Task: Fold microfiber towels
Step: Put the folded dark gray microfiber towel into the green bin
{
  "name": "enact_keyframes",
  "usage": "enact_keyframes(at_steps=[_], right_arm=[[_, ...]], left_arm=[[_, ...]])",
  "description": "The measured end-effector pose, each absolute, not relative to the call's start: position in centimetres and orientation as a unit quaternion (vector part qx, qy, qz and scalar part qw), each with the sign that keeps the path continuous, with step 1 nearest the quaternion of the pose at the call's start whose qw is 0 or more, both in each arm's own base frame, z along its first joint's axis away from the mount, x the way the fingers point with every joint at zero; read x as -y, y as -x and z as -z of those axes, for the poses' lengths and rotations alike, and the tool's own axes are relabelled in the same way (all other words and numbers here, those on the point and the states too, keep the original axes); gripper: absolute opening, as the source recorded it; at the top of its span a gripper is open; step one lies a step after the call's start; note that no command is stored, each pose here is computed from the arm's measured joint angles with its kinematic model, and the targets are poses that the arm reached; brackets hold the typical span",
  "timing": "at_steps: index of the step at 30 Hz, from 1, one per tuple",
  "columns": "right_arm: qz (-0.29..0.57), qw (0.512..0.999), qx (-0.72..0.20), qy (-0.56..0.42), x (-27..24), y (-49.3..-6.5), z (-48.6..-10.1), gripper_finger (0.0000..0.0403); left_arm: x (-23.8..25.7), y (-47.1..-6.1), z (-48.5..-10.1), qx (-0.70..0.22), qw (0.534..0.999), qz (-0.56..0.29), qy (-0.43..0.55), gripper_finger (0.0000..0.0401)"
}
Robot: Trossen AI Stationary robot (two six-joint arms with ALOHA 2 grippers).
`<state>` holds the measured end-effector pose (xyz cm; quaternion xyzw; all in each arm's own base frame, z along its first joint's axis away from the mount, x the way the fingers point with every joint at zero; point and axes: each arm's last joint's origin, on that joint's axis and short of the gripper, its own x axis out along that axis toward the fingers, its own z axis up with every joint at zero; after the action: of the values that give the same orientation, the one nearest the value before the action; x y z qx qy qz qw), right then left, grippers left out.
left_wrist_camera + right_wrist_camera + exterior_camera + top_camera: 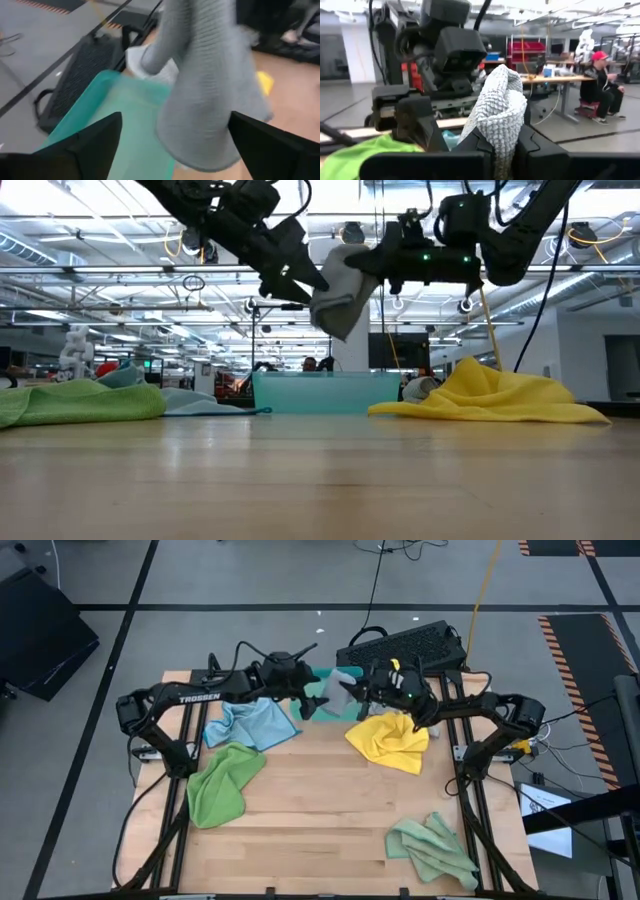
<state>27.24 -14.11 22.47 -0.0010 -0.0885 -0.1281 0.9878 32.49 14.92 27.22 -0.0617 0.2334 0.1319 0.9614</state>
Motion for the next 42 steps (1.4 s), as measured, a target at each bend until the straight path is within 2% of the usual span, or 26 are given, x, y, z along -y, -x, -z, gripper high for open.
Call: enact_keyframes(at_steps=[3,5,12,16,22,26,29,38,42], right_arm=[[0.124,0.988,0.095,0.002,13.8,-27.4,-22.6,0.0015],[0.123,0.987,0.101,0.004,13.7,-27.4,-22.7,0.0015],[0.119,0.984,0.134,0.016,13.5,-27.3,-23.3,0.0015],[0.115,0.983,0.140,0.018,13.4,-27.3,-23.5,0.0015],[0.118,0.986,0.117,0.010,13.6,-27.3,-23.0,0.0015],[0.121,0.990,0.070,-0.018,13.7,-27.5,-22.0,0.0023],[0.123,0.991,0.037,-0.034,13.7,-27.6,-21.3,0.0047],[0.139,0.987,-0.014,-0.080,13.8,-27.6,-20.2,0.0198],[0.139,0.987,-0.019,-0.079,13.7,-27.4,-20.4,0.0240]], left_arm=[[-14.6,-32.8,-27.6,-0.211,0.971,-0.100,0.059,0.0372],[-14.5,-32.9,-27.7,-0.207,0.973,-0.087,0.053,0.0361],[-14.8,-33.4,-27.3,-0.190,0.979,-0.059,0.054,0.0271],[-15.1,-33.5,-26.9,-0.195,0.979,-0.054,0.030,0.0196],[-16.0,-32.9,-26.7,-0.211,0.976,-0.055,-0.014,0.0026],[-17.7,-31.6,-26.0,-0.248,0.967,-0.061,-0.027,0.0017],[-18.9,-30.4,-25.4,-0.279,0.959,-0.043,-0.010,0.0009],[-21.0,-28.0,-24.3,-0.328,0.943,-0.050,0.015,0.0009],[-21.5,-28.2,-24.8,-0.399,0.915,-0.035,0.053,0.0009]])
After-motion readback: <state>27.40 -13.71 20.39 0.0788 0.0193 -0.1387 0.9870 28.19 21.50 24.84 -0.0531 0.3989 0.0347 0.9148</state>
